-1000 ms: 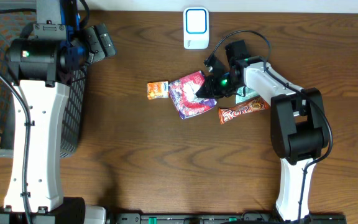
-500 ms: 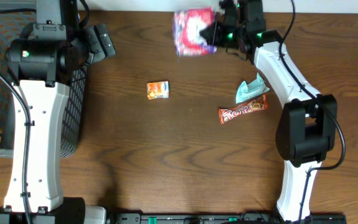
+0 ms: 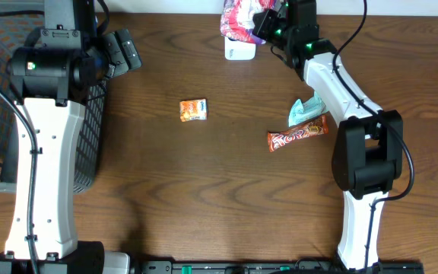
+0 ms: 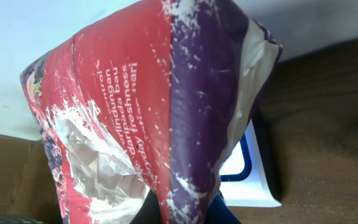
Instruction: Scan the item barcode
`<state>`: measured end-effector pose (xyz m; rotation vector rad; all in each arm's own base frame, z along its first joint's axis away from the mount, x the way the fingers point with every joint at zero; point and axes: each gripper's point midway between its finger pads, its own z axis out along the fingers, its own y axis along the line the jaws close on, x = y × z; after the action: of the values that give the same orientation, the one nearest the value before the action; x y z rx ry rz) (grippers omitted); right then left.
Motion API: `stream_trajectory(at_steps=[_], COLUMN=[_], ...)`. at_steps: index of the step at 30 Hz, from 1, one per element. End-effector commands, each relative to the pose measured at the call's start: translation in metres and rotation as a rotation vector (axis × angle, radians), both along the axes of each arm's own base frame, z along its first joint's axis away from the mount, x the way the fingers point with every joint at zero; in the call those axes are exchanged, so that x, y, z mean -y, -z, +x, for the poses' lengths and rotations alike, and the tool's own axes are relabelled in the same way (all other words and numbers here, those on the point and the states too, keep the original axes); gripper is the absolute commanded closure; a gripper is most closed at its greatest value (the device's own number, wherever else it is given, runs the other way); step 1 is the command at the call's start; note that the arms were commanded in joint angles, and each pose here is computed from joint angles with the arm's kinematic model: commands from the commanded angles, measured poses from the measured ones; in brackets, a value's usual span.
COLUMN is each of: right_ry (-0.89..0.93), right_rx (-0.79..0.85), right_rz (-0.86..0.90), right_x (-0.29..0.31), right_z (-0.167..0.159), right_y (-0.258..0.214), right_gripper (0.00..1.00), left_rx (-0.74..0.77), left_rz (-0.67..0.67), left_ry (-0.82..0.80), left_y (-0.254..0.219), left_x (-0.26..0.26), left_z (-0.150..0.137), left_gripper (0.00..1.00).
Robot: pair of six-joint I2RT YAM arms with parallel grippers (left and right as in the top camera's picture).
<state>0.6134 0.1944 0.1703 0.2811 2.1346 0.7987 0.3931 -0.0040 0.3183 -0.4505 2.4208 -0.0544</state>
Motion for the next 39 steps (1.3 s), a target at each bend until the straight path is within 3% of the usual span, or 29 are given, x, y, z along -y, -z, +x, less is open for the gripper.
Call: stream_trajectory(at_steps=[1, 9, 21, 28, 35, 39], right_ry=[0.016, -0.028, -0.013, -0.009, 0.374, 0.572], right_rx=[-0.027, -0.062, 0.137, 0.062, -0.073, -0.229], right_rz=[0.092, 0.044, -0.015, -0.041, -0.171, -0.177], right_x=[0.009, 0.004, 0.046, 0.037, 0.161, 0.26], right_z=[0.005, -0.001, -0.024, -0.026, -0.022, -0.045], right_y=[-0.004, 0.015, -0.109, -0.081, -0.056, -0.029], right_gripper=[0.99, 0.99, 0.99, 0.99, 0.99, 0.99], left_rx=[-0.003, -0.003, -0.003, -0.003, -0.003, -0.003], left_rz=[0.002, 0.002, 0.002, 0.002, 0.002, 0.002], left_ry=[-0.012, -0.012, -0.012, -0.012, -0.012, -0.012], left_y=[0.001, 0.001, 0.001, 0.001, 0.001, 0.001], left_x=[-0.003, -0.003, -0.003, -0.003, -0.003, -0.003], left_z=[0.0, 0.0, 0.0, 0.0, 0.0, 0.0], left_gripper=[0.02, 0.02, 0.02, 0.02, 0.02, 0.02])
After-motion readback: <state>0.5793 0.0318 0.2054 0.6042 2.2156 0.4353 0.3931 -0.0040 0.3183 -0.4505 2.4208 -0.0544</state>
